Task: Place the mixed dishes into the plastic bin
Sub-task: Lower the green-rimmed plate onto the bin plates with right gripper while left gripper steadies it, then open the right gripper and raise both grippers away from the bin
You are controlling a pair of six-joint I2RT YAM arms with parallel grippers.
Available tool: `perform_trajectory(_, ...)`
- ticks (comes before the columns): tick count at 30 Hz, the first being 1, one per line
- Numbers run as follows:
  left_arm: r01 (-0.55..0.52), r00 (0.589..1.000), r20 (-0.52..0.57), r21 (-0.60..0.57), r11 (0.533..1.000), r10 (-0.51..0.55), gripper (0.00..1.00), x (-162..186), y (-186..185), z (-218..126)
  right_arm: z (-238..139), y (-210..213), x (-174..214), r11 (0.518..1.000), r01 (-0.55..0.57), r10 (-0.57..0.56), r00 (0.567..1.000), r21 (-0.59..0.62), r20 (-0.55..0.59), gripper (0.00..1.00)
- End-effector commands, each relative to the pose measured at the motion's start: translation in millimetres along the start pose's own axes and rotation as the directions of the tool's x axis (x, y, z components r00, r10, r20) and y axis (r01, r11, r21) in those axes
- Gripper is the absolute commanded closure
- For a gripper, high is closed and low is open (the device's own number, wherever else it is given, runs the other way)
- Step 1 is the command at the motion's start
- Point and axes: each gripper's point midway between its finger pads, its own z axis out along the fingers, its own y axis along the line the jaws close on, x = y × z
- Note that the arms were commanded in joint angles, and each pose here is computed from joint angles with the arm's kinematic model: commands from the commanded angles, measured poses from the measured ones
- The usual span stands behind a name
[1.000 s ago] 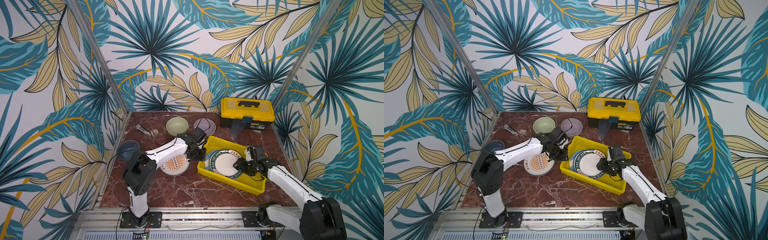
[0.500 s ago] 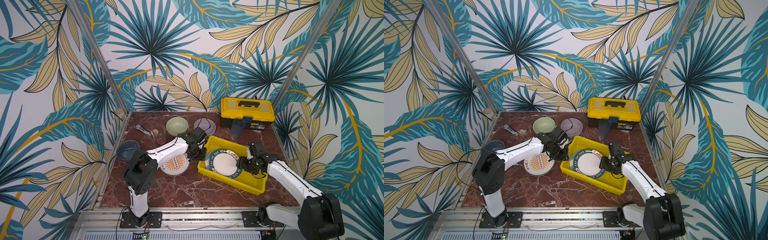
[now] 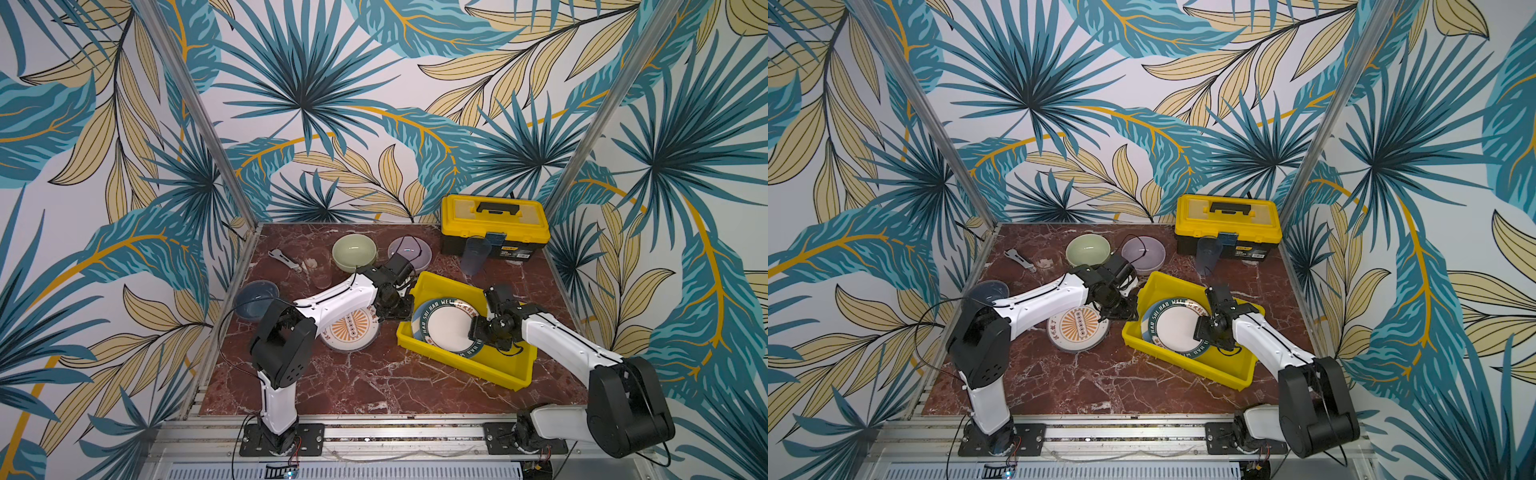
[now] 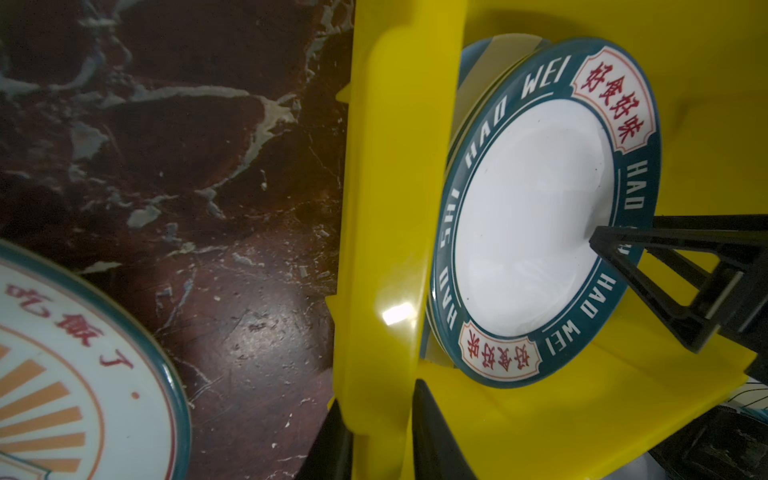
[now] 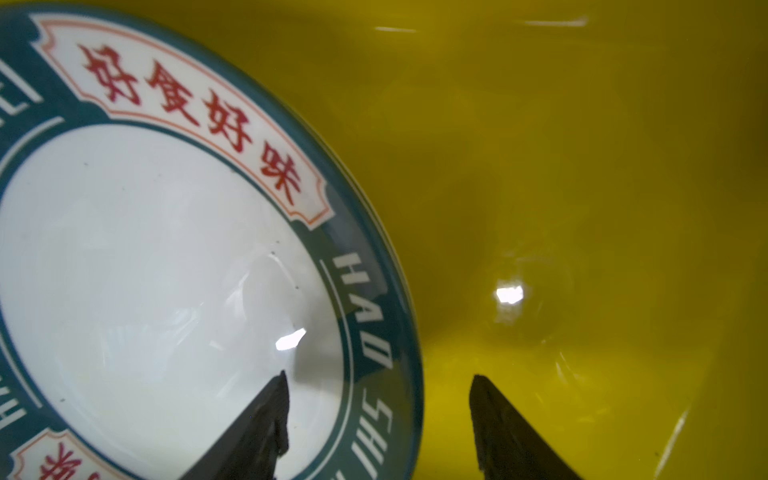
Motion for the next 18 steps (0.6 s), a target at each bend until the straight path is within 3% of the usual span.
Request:
perform_trajectory(1, -0.023, 0.999, 0.032, 0.058, 0.998, 0.021, 0.74, -12, -21, -6, 4, 15, -6, 0.999, -0.006, 0.007, 1.0, -0.039, 0.014, 0.29)
perform_trajectory(18, -0.019, 0.999, 0.038, 0.066, 0.998, 0.017, 0.75, -14, -29, 1, 13, 53, -24, 0.996, 0.034, -0.032, 0.999, -0.085, 0.023, 0.29)
